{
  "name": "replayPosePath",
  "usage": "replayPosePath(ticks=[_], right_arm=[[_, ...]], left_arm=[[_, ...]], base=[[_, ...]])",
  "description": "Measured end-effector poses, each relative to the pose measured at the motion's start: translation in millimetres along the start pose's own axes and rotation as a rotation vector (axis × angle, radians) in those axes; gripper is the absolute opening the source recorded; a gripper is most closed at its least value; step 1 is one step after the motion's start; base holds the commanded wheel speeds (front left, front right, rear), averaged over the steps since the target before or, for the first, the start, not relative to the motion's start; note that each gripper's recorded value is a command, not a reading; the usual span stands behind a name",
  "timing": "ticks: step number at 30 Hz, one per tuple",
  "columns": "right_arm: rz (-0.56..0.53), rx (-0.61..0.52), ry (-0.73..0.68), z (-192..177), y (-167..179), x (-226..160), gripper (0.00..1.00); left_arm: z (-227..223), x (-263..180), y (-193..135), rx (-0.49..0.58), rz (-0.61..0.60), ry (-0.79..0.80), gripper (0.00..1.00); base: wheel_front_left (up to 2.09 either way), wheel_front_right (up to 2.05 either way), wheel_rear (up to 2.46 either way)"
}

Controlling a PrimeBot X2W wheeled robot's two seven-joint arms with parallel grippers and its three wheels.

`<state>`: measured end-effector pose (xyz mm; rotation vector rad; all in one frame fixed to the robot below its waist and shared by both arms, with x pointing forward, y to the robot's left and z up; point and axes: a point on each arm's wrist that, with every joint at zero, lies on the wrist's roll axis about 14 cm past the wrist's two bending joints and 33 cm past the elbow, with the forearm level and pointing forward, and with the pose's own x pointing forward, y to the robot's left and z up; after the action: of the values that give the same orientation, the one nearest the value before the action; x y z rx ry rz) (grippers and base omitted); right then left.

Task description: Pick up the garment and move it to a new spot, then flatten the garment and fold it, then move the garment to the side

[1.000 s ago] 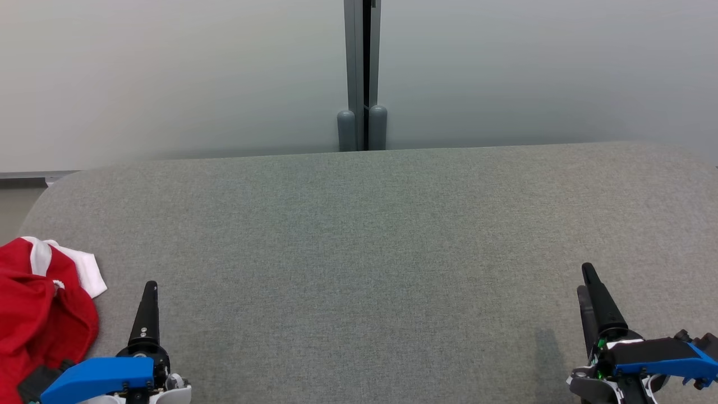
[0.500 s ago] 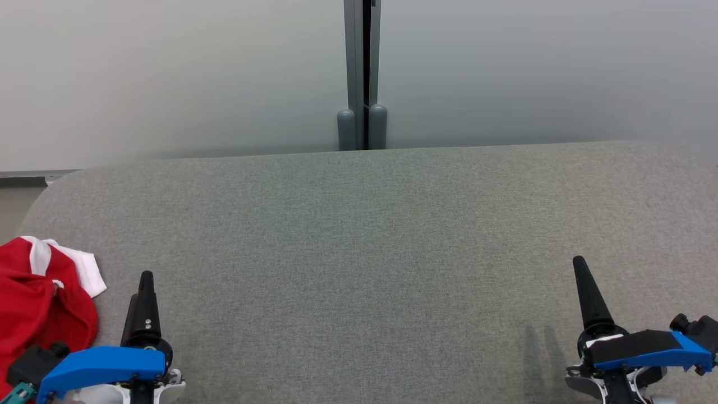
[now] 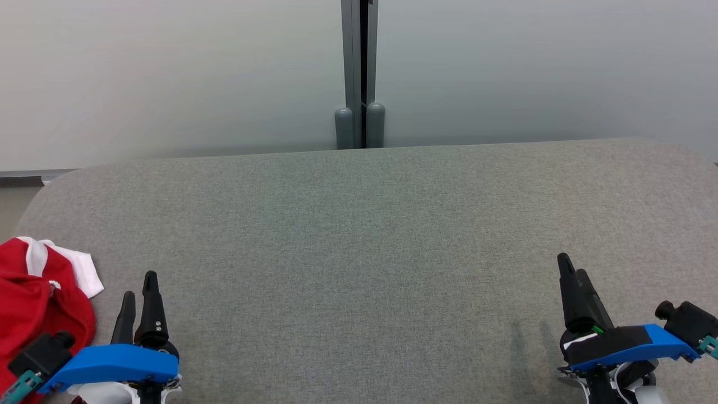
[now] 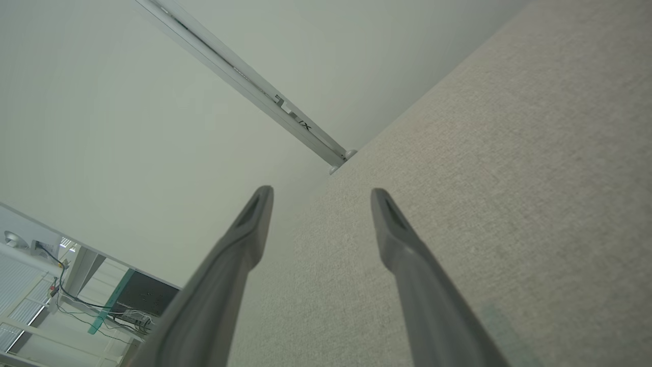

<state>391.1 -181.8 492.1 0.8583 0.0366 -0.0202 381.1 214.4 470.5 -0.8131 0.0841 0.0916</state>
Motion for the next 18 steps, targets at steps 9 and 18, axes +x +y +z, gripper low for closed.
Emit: replayPosePath(ticks=[9, 18], right_arm=[[0.007, -0.136, 0.001, -1.6, 0.3, 1.8, 1.0], [0.023, -0.255, -0.005, -1.3, 2.7, 1.9, 1.0]], left_arm=[[-1.8, 0.7, 4.5, 0.127, 0.007, 0.003, 1.0], [-1.9, 1.2, 3.4, 0.243, -0.005, 0.0, 1.0]], base=[[0.0, 0.0, 0.0], [0.0, 0.0, 0.0]])
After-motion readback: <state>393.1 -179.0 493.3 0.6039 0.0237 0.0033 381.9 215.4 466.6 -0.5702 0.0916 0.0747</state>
